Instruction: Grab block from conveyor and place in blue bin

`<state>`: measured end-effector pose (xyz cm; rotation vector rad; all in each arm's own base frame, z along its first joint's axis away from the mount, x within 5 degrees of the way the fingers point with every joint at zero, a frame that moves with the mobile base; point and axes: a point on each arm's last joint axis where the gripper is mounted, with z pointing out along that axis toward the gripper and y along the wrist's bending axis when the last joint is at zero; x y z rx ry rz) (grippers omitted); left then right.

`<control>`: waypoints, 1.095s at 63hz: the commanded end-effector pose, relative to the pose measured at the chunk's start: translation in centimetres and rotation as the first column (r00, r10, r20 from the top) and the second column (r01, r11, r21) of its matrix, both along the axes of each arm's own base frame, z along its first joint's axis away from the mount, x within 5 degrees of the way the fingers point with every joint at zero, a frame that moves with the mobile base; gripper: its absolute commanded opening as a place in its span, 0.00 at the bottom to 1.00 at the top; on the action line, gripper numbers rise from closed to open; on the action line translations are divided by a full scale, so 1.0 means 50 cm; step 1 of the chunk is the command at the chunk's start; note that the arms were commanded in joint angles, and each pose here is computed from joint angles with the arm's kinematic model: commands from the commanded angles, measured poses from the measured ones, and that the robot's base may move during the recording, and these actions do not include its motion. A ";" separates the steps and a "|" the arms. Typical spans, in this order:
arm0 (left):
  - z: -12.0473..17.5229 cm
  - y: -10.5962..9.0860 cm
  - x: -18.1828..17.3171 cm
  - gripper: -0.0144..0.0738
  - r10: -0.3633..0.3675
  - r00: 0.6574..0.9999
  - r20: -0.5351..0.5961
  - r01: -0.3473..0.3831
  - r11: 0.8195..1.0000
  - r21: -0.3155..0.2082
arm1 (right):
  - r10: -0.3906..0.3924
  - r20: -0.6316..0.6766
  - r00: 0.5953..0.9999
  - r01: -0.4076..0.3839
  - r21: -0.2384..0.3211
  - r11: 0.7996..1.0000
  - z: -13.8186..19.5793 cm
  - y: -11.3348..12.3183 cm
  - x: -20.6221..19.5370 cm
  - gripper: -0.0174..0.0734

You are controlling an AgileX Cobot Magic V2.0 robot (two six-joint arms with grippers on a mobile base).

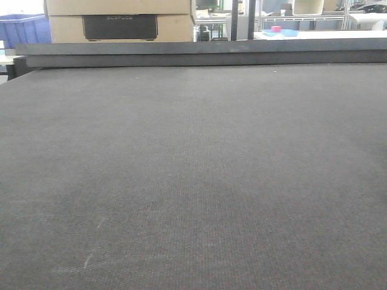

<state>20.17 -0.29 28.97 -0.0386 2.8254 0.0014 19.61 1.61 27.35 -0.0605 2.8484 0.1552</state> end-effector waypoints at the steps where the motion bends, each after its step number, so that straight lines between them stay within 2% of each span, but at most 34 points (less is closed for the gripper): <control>1: 0.005 -0.001 0.001 0.04 0.004 1.000 0.008 -0.004 1.000 -0.003 | -0.003 -0.046 0.999 0.002 -0.012 1.000 -0.019 -0.001 0.012 0.53; 4: 0.005 -0.002 0.001 0.04 0.005 1.000 0.008 -0.005 1.000 -0.005 | -0.003 -0.063 0.998 0.002 -0.012 1.000 -0.026 -0.001 0.017 0.59; 8: 0.005 -0.001 0.002 0.04 0.004 1.000 0.010 -0.004 1.000 -0.004 | -0.003 -0.070 0.998 0.002 -0.018 1.000 -0.035 -0.002 0.026 0.62; 42: 0.006 -0.002 0.004 0.04 0.005 1.000 0.026 -0.005 1.000 -0.008 | -0.020 -0.168 0.986 0.017 -0.023 1.000 -0.107 0.000 0.076 0.61; 60: 0.007 -0.003 0.006 0.04 0.006 0.999 0.035 -0.006 1.000 -0.016 | -0.028 -0.154 0.988 0.024 -0.027 0.999 -0.131 -0.002 0.069 0.51; 69: 0.007 -0.003 0.007 0.04 0.006 0.999 0.040 -0.006 1.000 -0.016 | -0.029 -0.147 0.989 0.025 -0.028 0.999 -0.134 -0.002 0.069 0.50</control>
